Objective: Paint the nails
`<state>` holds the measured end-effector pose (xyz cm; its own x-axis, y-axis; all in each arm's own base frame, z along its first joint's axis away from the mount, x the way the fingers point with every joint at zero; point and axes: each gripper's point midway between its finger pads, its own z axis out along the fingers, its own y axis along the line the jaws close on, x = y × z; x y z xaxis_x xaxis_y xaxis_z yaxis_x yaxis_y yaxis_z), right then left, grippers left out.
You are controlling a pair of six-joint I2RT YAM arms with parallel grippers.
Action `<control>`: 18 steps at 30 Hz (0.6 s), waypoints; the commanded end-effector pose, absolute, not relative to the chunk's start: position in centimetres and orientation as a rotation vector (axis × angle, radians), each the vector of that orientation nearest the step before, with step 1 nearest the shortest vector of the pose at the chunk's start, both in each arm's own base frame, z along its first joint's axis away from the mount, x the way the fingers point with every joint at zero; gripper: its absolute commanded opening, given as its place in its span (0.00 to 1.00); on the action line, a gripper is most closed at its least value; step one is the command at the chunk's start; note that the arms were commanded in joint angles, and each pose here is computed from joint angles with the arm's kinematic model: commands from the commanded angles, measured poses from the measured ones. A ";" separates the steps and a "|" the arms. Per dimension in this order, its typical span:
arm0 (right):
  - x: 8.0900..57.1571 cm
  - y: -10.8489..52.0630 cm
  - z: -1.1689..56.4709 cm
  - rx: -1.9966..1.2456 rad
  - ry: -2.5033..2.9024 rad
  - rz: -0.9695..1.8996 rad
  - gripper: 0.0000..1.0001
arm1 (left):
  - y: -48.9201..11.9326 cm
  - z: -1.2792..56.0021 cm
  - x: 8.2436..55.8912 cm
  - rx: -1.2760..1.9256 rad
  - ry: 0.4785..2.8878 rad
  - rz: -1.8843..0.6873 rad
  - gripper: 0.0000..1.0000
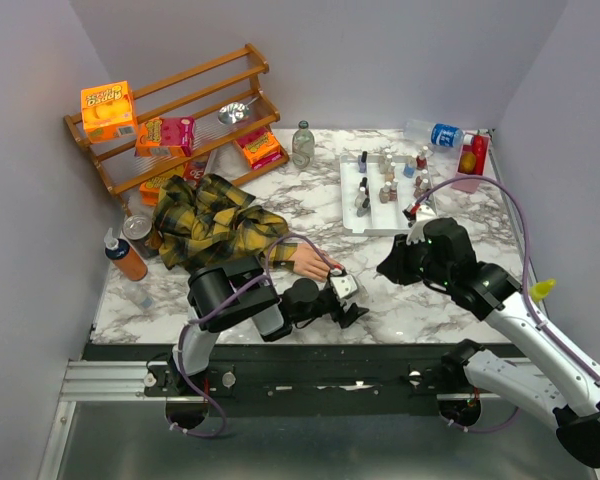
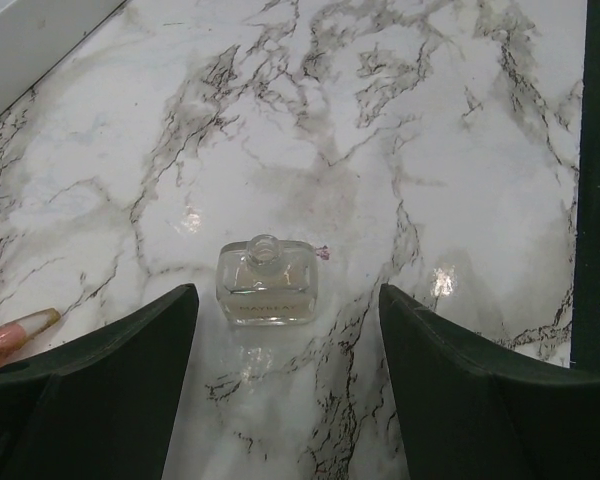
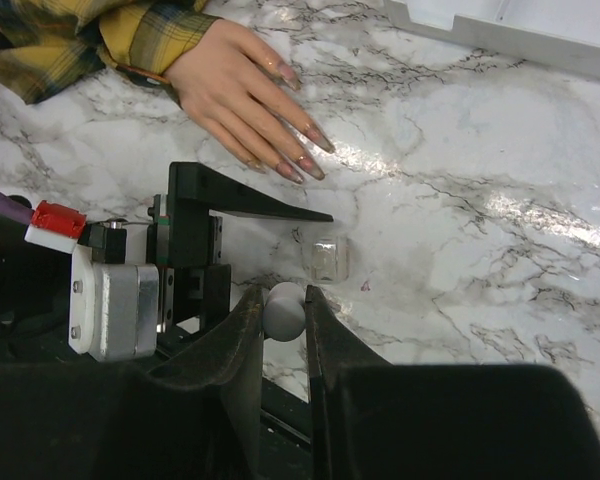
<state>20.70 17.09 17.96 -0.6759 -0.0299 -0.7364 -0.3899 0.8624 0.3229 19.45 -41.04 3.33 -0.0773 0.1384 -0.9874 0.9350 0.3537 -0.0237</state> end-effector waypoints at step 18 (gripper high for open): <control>20.5 17.4 14.1 -0.291 2.344 0.594 0.01 | -42.1 4.6 20.5 0.979 1.403 -0.944 0.53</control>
